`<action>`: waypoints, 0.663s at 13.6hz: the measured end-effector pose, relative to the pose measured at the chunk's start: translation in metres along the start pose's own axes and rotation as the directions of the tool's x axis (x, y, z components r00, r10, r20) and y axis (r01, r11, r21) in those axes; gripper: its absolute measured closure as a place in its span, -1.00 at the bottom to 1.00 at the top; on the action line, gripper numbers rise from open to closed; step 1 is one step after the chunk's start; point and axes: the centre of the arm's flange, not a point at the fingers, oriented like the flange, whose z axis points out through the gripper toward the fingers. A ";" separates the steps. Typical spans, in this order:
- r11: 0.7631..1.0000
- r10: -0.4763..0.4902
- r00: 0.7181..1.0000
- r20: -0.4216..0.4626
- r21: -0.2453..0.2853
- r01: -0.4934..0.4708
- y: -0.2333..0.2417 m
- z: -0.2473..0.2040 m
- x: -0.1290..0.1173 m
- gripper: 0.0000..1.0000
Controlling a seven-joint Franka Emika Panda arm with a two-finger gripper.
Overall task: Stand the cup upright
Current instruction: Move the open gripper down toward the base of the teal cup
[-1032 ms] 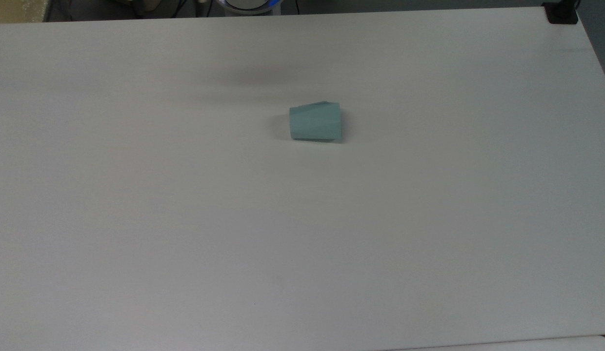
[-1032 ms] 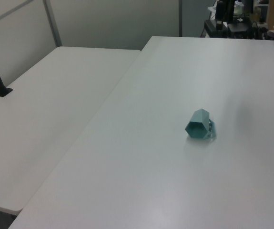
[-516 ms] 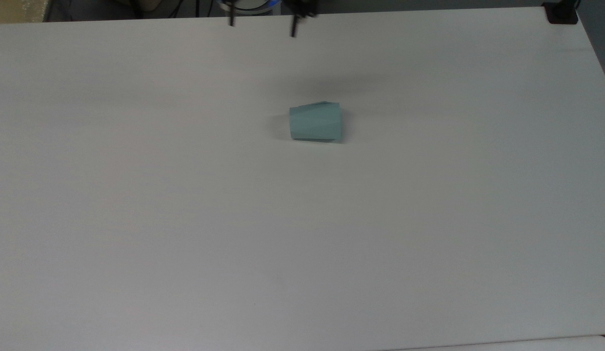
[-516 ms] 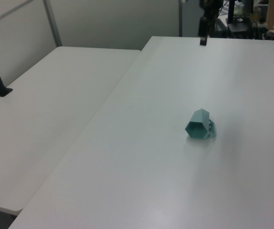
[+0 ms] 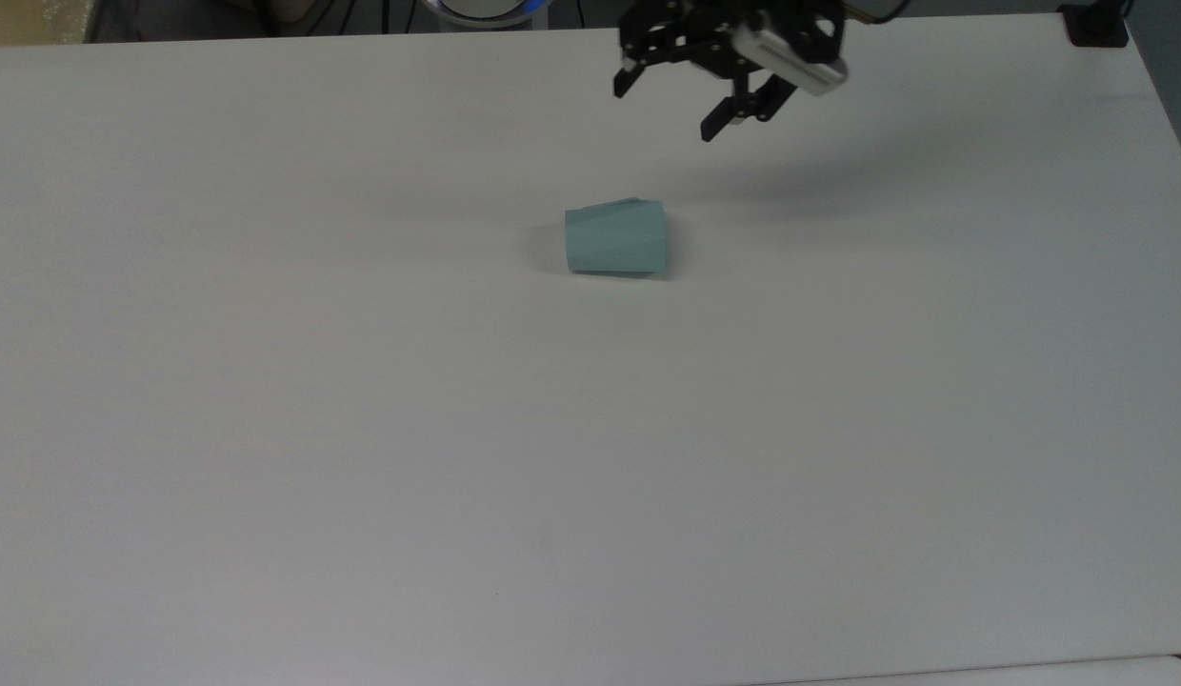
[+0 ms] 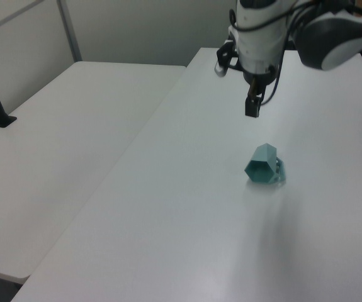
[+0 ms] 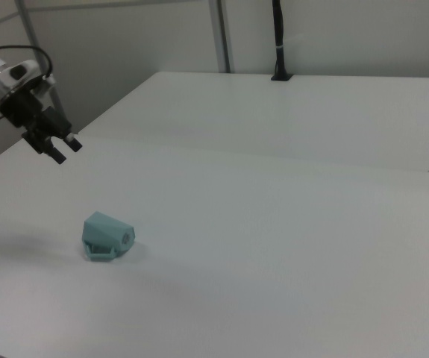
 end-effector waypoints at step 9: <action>0.936 -0.138 0.980 -0.143 -0.343 0.082 -0.151 0.040 -0.057 -1.00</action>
